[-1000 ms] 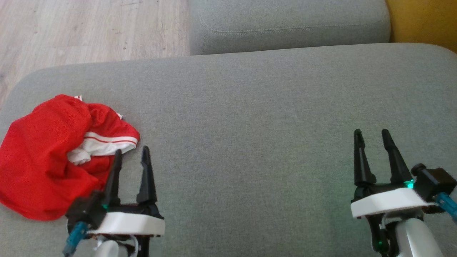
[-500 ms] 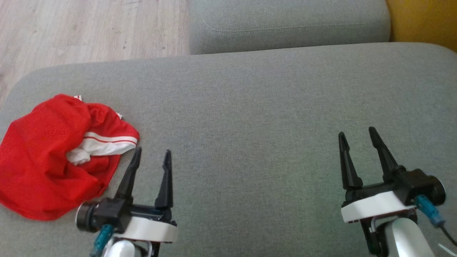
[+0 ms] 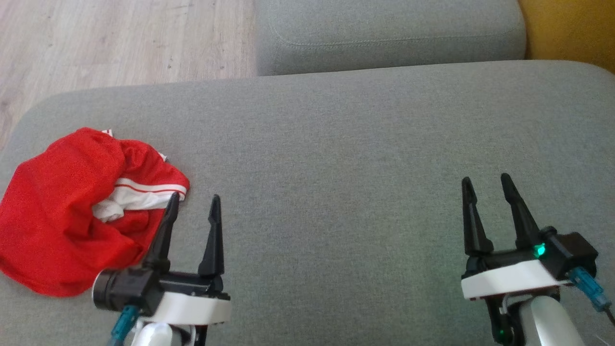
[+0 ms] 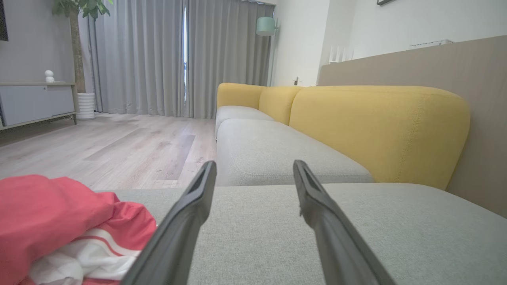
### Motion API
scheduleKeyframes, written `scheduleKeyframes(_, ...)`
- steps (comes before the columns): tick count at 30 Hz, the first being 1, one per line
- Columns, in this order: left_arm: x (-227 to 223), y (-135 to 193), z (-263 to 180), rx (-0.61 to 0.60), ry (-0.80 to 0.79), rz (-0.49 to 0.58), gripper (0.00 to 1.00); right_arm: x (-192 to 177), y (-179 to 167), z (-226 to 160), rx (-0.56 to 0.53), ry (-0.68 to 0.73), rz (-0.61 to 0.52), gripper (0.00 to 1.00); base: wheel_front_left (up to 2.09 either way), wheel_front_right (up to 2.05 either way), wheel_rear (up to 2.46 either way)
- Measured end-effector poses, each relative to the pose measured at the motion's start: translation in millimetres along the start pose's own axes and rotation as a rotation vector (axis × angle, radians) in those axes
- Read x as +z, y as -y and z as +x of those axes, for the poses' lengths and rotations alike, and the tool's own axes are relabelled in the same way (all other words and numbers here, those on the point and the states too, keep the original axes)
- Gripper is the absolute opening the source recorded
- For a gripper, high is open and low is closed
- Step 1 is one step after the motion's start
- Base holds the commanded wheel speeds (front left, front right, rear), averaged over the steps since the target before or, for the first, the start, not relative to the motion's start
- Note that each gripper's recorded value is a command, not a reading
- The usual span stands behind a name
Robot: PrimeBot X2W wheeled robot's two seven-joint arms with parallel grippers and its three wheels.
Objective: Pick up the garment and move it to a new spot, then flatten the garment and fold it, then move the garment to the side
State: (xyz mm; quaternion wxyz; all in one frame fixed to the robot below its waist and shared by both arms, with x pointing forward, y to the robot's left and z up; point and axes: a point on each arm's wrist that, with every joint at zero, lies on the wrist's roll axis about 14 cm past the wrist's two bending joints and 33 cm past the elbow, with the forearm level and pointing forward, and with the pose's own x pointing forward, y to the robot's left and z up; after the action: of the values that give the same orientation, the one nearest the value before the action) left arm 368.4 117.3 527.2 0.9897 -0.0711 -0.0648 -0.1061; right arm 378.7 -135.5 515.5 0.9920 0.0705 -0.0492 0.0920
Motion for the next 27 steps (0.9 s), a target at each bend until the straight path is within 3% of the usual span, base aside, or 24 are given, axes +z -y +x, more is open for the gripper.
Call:
scheduleKeyframes(5, -5, -2, -6, 0.003, -0.016, -0.039, 1.0, -9, 1, -4, -0.013, -0.024, 0.059, 1.0, 0.0, 0.0, 0.0)
scheduleKeyframes(27, -13, -5, -12, 0.02, -0.04, -0.065, 1.0, -16, -12, -2, 0.024, -0.047, 0.076, 1.0, 0.0, 0.0, 0.0)
